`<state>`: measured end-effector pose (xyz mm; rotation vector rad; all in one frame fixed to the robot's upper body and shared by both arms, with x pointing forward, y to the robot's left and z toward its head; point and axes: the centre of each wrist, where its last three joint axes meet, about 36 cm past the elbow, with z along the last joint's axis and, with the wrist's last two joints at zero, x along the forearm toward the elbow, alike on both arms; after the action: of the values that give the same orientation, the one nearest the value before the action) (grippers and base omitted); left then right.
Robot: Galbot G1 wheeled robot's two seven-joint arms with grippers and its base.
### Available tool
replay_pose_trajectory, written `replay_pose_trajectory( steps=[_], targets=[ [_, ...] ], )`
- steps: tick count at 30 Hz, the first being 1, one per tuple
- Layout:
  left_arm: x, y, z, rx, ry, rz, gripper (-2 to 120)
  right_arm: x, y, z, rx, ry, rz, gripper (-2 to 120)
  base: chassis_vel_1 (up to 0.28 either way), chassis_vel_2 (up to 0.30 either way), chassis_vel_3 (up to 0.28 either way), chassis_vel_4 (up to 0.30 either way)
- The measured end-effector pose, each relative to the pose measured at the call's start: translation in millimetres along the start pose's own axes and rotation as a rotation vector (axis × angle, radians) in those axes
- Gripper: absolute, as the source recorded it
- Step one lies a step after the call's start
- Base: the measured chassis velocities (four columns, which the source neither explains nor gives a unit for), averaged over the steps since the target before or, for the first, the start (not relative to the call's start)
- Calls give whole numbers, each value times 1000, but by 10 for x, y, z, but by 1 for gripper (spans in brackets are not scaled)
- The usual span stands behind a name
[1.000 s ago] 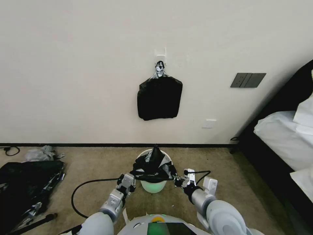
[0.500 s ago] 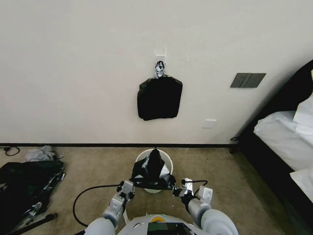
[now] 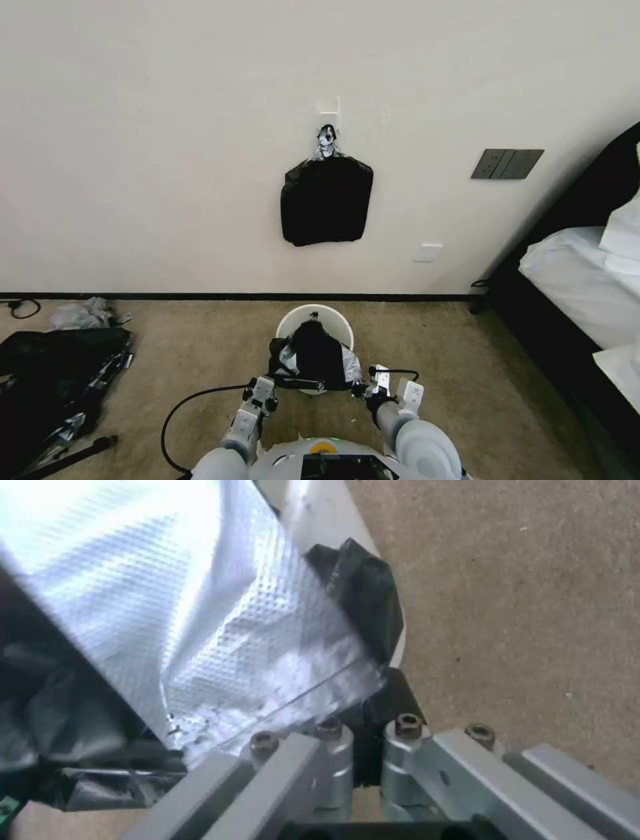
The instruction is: Place a trash bag onto the trash bin.
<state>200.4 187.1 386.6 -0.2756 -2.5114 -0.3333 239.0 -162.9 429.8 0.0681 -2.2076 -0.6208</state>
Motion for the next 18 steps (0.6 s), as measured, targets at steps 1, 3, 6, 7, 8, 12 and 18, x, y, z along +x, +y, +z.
replay_pose_trajectory(
  steps=[1,3,6,7,8,12,18],
  targets=[
    [0,0,0,0,0,0,7,0,0,0,0,0,0,0,0,0,0,0],
    [-74,1,26,15,-4,-17,7,-91,-12,-6,1,-12,3,0,0,0,0,0],
    [-125,11,31,20,-6,-27,7,-158,-11,-18,3,-22,4,0,0,0,0,0],
    [-153,21,31,22,-7,-32,7,-192,-11,-24,5,-25,5,0,0,0,0,0],
    [-153,21,31,22,-7,-32,7,-192,-11,-24,5,-25,5,0,0,0,0,0],
    [-235,64,31,32,-3,-47,7,-280,-5,-44,16,-26,6,0,0,0,0,0],
    [-256,76,26,39,-2,-41,7,-313,13,-55,27,-26,3,0,0,0,0,0]
  ],
)
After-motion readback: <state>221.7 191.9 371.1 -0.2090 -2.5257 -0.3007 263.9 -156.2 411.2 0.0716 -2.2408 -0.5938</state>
